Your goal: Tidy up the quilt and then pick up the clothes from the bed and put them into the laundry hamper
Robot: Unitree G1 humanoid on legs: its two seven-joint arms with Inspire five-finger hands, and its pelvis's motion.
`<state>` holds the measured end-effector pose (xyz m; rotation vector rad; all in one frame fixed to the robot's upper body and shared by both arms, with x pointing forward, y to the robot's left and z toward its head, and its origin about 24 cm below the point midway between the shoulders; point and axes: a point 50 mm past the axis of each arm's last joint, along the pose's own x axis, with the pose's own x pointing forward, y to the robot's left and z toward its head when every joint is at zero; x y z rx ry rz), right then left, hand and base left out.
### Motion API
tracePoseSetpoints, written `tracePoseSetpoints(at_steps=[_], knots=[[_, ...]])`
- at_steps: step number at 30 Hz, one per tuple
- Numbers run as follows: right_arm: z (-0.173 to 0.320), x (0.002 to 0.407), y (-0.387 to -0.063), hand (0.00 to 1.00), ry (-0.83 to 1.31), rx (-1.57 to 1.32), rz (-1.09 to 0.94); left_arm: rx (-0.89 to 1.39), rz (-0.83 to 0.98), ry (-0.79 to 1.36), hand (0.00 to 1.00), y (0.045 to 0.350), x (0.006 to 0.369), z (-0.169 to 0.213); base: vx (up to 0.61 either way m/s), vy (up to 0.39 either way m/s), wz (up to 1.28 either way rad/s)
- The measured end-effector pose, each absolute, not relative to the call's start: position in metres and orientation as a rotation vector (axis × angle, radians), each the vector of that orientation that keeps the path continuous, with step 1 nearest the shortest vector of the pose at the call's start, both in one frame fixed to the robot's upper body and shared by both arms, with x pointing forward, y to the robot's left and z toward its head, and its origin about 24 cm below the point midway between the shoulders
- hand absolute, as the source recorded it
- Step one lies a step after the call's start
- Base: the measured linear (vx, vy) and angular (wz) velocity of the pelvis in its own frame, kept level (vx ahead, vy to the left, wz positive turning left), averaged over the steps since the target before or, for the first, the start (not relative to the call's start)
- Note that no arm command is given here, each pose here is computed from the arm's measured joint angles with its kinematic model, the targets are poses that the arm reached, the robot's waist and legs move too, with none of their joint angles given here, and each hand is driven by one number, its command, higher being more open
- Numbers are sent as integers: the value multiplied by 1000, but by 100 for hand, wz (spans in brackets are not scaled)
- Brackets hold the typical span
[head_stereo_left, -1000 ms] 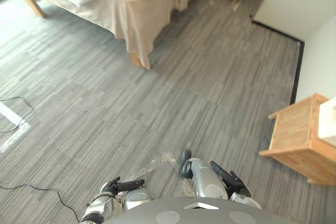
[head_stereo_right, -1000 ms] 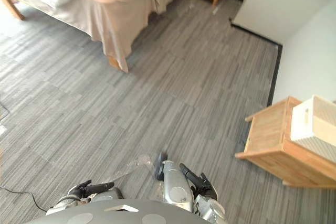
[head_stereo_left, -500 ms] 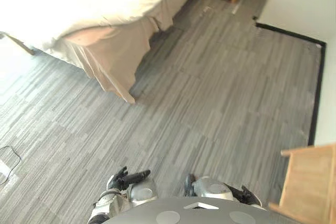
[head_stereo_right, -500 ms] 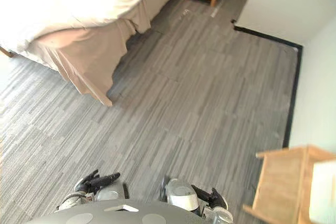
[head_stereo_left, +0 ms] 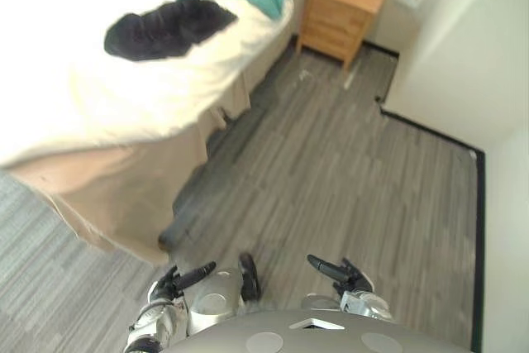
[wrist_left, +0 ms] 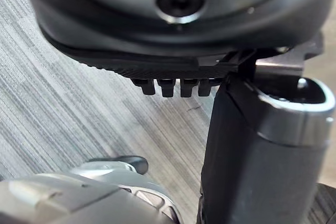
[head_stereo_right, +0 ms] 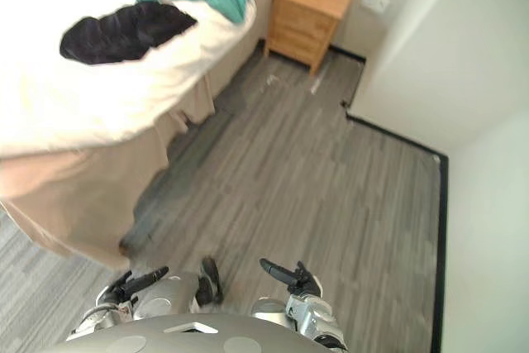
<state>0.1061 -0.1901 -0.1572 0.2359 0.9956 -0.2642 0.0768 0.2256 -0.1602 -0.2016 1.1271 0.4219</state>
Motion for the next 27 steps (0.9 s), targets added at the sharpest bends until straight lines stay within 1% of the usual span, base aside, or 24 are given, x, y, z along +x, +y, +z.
tracePoseSetpoints(at_steps=[2,3,5,7,9,10,11,12,14,16,18,20,24,27], knots=[[-154,109,-196,100,960,200,-262,-208,415,1112,100,221,86,-159,676,-54,181],[-153,107,-200,100,958,185,-270,-226,411,1099,100,214,96,-159,463,-126,209],[-156,94,-207,100,1010,138,-267,-283,404,1076,100,202,106,-158,507,-201,249],[-159,83,-206,100,1078,113,-238,-327,461,1081,100,203,98,-160,689,-445,199],[-161,82,-200,100,1119,84,-193,-355,525,1069,100,210,90,-160,568,-450,156],[-162,82,-200,100,1148,67,-174,-377,547,1074,100,208,85,-161,402,-363,147],[-159,89,-214,100,1166,18,-173,-430,538,1067,100,195,85,-162,397,-408,172],[-159,88,-219,100,1181,-2,-190,-447,510,1063,100,190,85,-163,334,-389,187],[-159,85,-222,100,1204,-11,-206,-417,466,1071,100,185,82,-163,267,-375,201],[-158,89,-220,100,1184,41,-221,-395,438,1081,100,184,83,-163,185,-215,141],[-158,95,-210,100,1160,90,-211,-400,448,1083,100,186,81,-163,108,-58,36],[-158,102,-189,100,1140,144,-180,-384,446,1094,100,189,79,-163,81,11,11],[-162,95,-182,100,1173,186,-173,-329,458,1082,100,199,78,-163,24,4,16],[-164,91,-183,100,1194,219,-177,-305,495,1082,100,206,76,-163,-18,5,-20]])
